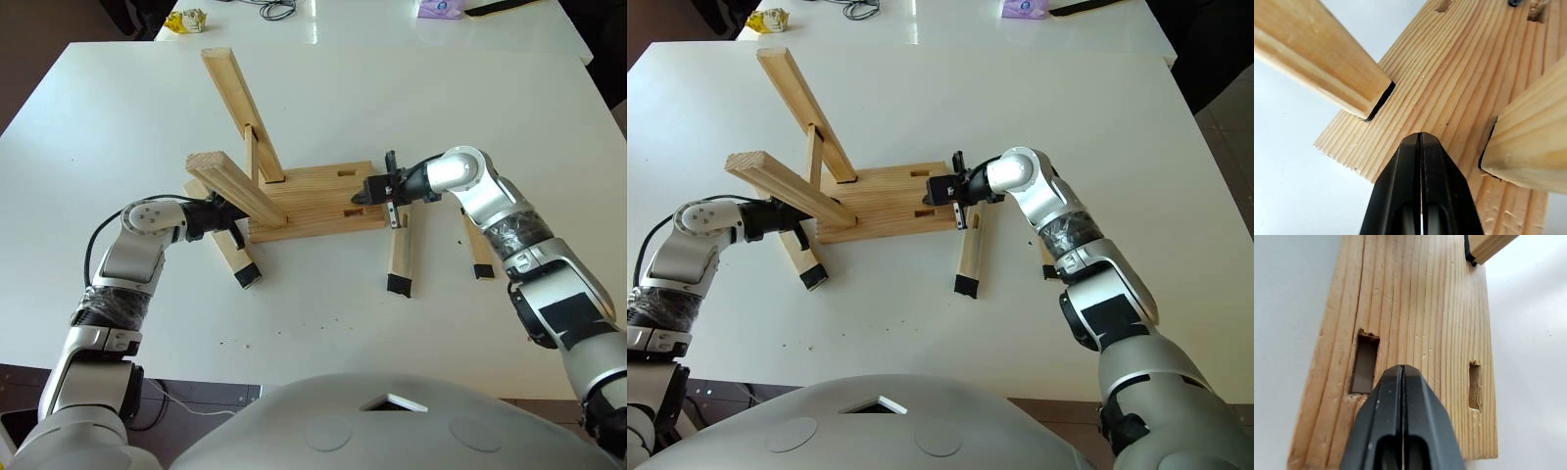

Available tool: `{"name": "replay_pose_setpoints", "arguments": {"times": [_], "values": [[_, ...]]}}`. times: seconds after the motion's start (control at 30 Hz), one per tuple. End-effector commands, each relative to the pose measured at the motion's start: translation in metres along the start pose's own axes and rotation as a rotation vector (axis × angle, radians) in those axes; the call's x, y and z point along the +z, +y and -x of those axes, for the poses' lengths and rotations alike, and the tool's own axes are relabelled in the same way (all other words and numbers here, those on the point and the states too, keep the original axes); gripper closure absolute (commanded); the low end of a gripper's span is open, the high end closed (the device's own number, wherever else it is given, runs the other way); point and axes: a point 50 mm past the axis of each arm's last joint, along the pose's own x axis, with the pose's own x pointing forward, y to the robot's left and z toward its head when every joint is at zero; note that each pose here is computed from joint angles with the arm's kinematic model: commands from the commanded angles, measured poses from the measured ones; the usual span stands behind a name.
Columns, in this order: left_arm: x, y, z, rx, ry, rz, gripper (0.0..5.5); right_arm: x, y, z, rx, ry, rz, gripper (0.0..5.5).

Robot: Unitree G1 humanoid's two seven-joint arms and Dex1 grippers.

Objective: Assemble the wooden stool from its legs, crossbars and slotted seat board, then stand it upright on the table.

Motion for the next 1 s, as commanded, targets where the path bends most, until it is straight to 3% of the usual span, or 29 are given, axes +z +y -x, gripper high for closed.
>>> {"name": "replay_pose_setpoints", "arguments": {"times": [0.03, 0.33, 0.47, 0.57, 0.7, 0.87, 1.0], "values": [[-0.038, -0.003, -0.001, -0.010, 0.180, 0.060, 5.50, -0.016, 0.046, -0.006, 0.197, 0.057, -0.099, 5.46], [-0.028, 0.012, -0.030, -0.005, 0.146, 0.049, 5.50, 0.002, 0.060, -0.003, 0.230, 0.001, -0.113, 5.46], [-0.017, 0.030, -0.027, 0.067, 0.115, 0.039, 5.50, 0.008, 0.048, -0.003, 0.140, -0.033, -0.146, 5.46], [-0.010, 0.053, -0.002, 0.208, 0.067, 0.062, 5.50, 0.012, 0.023, 0.009, 0.011, -0.058, -0.177, 5.46], [-0.011, 0.064, 0.058, 0.385, 0.049, 0.077, 5.50, 0.018, 0.005, 0.028, -0.111, -0.121, -0.238, 5.46], [-0.013, 0.033, 0.102, 0.341, 0.104, 0.074, 5.50, 0.011, 0.006, 0.037, -0.190, -0.129, -0.323, 5.46], [0.010, -0.003, 0.104, 0.155, 0.053, 0.065, 5.50, -0.011, -0.006, 0.030, -0.301, -0.014, -0.330, 5.46]]}}
